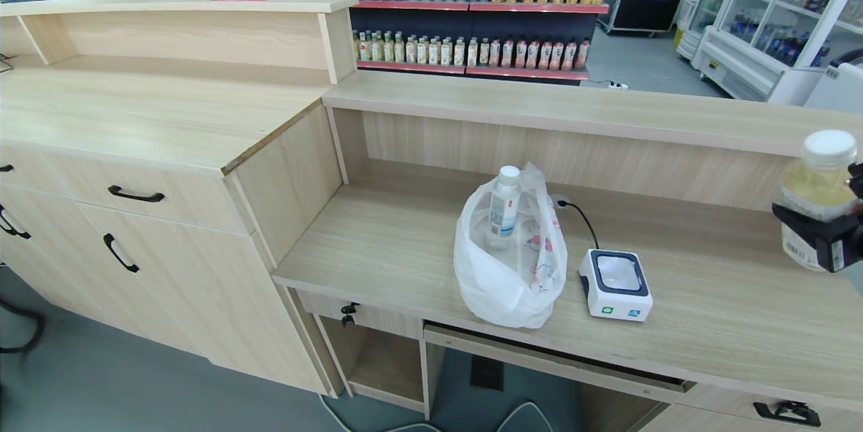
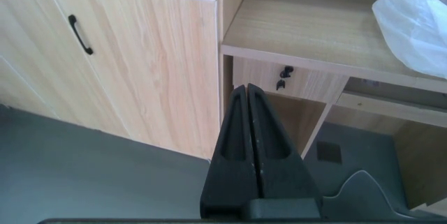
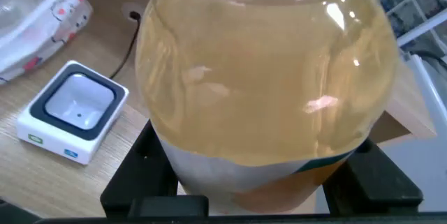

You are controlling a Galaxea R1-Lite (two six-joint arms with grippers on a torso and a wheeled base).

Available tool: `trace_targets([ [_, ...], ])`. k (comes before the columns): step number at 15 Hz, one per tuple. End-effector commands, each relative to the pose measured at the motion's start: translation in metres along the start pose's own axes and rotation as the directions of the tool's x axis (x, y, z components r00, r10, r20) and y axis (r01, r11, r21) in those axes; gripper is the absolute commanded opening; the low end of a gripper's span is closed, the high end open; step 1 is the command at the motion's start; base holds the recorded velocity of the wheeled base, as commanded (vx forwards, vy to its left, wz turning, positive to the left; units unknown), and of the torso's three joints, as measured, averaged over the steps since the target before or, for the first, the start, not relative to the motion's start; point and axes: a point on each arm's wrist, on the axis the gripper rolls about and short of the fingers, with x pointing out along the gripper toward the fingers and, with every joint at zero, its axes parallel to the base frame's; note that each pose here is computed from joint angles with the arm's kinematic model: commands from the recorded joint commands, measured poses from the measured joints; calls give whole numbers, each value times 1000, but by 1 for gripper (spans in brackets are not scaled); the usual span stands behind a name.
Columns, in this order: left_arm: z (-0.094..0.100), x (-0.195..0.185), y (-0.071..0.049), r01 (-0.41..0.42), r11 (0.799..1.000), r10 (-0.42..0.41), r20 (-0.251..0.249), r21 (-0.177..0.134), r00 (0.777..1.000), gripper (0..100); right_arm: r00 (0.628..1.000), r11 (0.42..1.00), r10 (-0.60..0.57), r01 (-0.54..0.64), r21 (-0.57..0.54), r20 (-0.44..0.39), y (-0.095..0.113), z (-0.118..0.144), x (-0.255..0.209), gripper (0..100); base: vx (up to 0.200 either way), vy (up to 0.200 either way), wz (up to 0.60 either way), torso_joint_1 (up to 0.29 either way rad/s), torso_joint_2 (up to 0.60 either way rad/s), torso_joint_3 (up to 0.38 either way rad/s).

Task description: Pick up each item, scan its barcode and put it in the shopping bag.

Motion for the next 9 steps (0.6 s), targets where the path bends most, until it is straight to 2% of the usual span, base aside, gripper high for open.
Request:
trace_targets([
  [1, 0, 0, 0, -1, 1000, 1, 0, 0, 1000, 0, 998, 1000, 9, -10, -8, -62, 4, -21, 16, 0, 0, 0, 600, 2, 7, 2],
  [3, 0, 0, 0, -1, 1000, 1, 0, 0, 1000, 0, 998, 1000, 8, -9, -27, -68, 8, -33, 34, 0, 0, 0, 600, 2, 0, 2],
  [6, 0, 0, 0, -1, 1000, 1, 0, 0, 1000, 0, 996, 998, 58, -60, -17, -68, 21, -50, 59, 0, 0, 0, 0, 0, 0, 0],
  [9, 0, 0, 0, -1, 1000, 1, 0, 0, 1000, 0, 990, 988, 141, -140, -66, 15, 34, -59, 73, 0, 0, 0, 0, 0, 0, 0],
])
